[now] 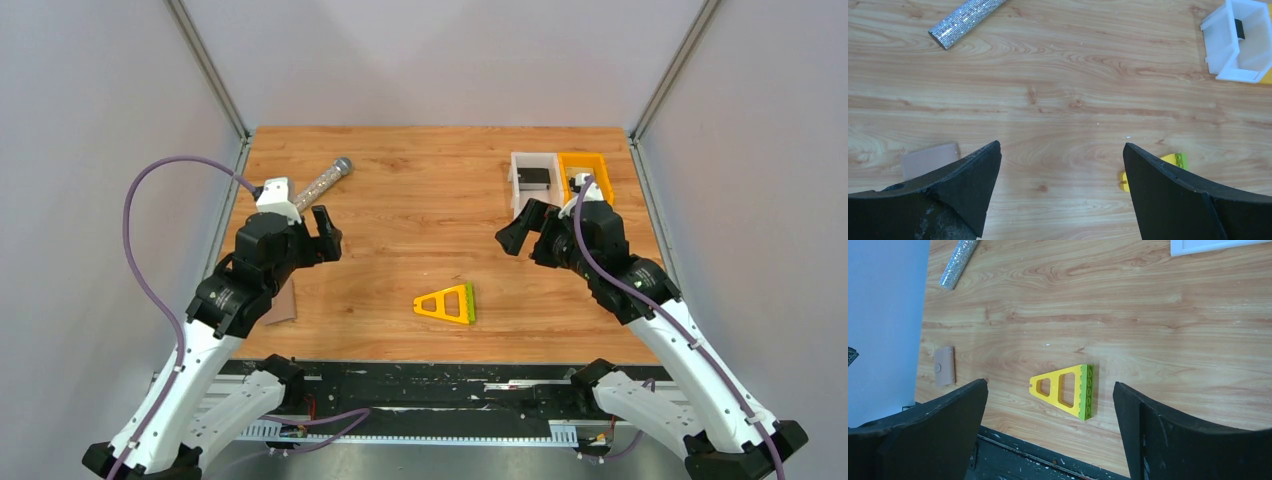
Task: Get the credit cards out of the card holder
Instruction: Open the card holder at the center of the board.
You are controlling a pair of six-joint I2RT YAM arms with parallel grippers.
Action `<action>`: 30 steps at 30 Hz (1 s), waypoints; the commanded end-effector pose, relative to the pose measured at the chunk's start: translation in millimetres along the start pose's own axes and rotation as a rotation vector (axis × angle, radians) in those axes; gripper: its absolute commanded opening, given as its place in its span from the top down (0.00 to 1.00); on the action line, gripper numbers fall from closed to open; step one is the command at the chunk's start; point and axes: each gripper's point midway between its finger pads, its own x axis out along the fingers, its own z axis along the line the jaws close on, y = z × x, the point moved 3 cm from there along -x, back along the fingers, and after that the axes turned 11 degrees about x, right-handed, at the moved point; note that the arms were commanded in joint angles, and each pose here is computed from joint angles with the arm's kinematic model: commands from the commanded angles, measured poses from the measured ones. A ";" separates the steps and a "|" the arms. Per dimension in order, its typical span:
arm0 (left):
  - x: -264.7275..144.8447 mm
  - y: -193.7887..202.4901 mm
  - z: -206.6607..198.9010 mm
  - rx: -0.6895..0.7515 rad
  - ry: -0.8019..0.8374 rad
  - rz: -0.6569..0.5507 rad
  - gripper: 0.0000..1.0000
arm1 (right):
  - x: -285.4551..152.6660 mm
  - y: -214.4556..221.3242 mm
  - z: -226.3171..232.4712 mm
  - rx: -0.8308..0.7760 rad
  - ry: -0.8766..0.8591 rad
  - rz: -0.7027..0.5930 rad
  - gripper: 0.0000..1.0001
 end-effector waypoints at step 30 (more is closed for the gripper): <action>22.0 79.3 165.1 -0.572 -0.944 0.221 0.04 | -35.7 3.0 43.8 -0.030 -0.331 0.011 0.01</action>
